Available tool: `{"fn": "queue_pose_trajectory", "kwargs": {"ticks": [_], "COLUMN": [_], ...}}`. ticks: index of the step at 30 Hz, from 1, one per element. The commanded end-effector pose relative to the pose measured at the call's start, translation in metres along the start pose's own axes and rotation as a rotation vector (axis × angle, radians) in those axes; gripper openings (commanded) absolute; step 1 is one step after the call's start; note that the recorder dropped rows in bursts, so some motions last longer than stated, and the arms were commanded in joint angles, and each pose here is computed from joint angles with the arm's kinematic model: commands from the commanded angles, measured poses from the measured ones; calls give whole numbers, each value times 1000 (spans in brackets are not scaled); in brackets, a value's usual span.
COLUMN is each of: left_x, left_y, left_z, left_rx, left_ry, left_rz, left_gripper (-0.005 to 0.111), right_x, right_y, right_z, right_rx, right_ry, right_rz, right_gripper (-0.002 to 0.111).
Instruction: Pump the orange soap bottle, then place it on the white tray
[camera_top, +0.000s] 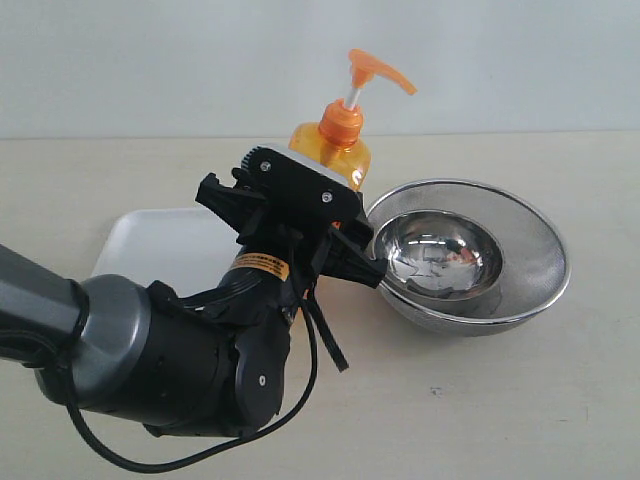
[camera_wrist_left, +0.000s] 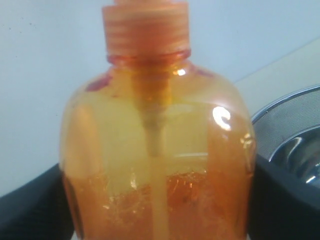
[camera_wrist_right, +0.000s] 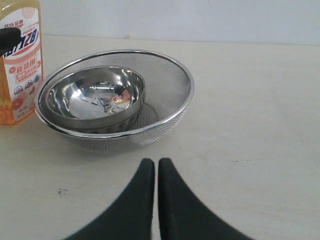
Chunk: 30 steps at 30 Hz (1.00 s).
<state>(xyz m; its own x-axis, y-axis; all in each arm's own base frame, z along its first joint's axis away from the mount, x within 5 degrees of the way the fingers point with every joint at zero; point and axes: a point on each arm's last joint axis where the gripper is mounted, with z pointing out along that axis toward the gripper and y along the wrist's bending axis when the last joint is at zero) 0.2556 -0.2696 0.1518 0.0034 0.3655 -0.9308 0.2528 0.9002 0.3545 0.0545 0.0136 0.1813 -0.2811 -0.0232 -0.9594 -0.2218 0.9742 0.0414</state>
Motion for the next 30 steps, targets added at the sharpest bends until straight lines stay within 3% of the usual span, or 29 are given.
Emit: {"fn": "queue_pose_trajectory", "kwargs": {"ticks": [1,6,14,19,22,26,30], "left_x": [-17,-17,-17,-17,-17,-17,-17], "left_y": [7,6,6,6,6,6,6], "left_z": [-1,-1,-1,-1,-1,-1,-1], "left_rx": [-41,-39,-39,-39,-39,-39,-39], "left_ry": [-99,-95,-95,-94,-94,-97,-97], "left_rz": [9,8,8,6,6,7,7], "left_gripper": [5,5,5,5,5,5,5], "right_x": [-1,-14,-37,-53,-76,-128,-162], "right_y": [0,-1,-1,-7,2,6,10], "right_z": [0,-2,-9,-18,-30,-51,-45], "right_rx": [4,11,-29,-135,-155,-246,-226], "right_ry": [-17,-162,-426,-636,-659,-705,-685], "right_rz": [1,-34,193,675,425,541,418], "right_gripper": [0,0,0,0,0,0,0]}}
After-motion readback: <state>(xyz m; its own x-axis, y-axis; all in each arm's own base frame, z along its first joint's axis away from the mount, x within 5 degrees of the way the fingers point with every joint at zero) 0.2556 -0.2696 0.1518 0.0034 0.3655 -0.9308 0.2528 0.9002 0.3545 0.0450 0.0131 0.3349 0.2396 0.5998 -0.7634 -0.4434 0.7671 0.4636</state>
